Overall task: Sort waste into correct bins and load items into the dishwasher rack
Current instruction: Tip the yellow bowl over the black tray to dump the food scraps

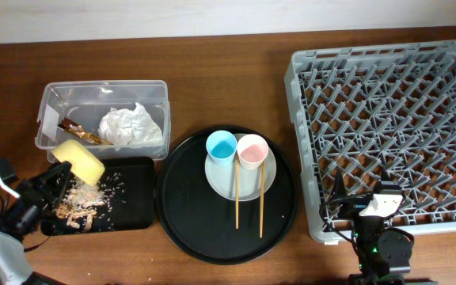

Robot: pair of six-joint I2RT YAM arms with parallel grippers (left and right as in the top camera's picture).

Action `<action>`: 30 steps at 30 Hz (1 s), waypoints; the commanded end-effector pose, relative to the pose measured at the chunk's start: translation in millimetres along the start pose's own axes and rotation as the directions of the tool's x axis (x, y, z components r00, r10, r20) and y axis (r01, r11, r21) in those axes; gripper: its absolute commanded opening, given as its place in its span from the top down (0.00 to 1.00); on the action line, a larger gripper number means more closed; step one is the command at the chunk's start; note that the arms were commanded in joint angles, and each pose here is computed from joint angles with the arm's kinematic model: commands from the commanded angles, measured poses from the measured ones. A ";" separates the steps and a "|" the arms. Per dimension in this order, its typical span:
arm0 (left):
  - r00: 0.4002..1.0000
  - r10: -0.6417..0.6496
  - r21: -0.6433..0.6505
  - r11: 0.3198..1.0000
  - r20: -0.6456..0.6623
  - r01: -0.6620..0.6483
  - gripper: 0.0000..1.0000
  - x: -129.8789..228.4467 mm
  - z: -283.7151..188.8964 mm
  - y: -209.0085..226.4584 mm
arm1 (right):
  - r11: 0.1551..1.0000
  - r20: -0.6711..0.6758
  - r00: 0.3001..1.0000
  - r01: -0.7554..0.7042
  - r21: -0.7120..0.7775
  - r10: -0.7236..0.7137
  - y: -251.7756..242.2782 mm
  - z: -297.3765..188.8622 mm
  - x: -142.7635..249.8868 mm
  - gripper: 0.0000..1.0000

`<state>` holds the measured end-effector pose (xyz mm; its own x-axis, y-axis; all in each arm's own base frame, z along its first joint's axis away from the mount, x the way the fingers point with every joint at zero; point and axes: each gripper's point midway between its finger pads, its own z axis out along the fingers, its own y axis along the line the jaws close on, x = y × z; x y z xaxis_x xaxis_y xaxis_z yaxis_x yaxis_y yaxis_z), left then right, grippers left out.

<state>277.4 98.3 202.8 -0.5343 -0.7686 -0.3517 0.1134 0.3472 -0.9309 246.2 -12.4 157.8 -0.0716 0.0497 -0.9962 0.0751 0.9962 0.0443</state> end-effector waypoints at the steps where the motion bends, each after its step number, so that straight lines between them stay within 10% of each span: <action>1: 1.000 0.024 0.105 0.994 0.004 -0.024 1.00 0.3 -2.3 -19.4 | 1.000 -0.006 1.000 -0.003 0.012 0.003 -2.7 0.1 2.8 0.01; 30: 0.996 -0.089 0.106 0.990 -0.008 0.089 1.00 -5.9 -2.3 -19.4 | 1.000 -0.006 1.000 -0.003 0.012 0.003 -2.7 0.1 2.8 0.01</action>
<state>277.5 96.8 217.3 -0.5512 -0.7959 -0.2505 0.1230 0.2195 -0.9678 246.2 -12.4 157.8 -0.0716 0.0494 -0.9962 0.0751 0.9962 0.0440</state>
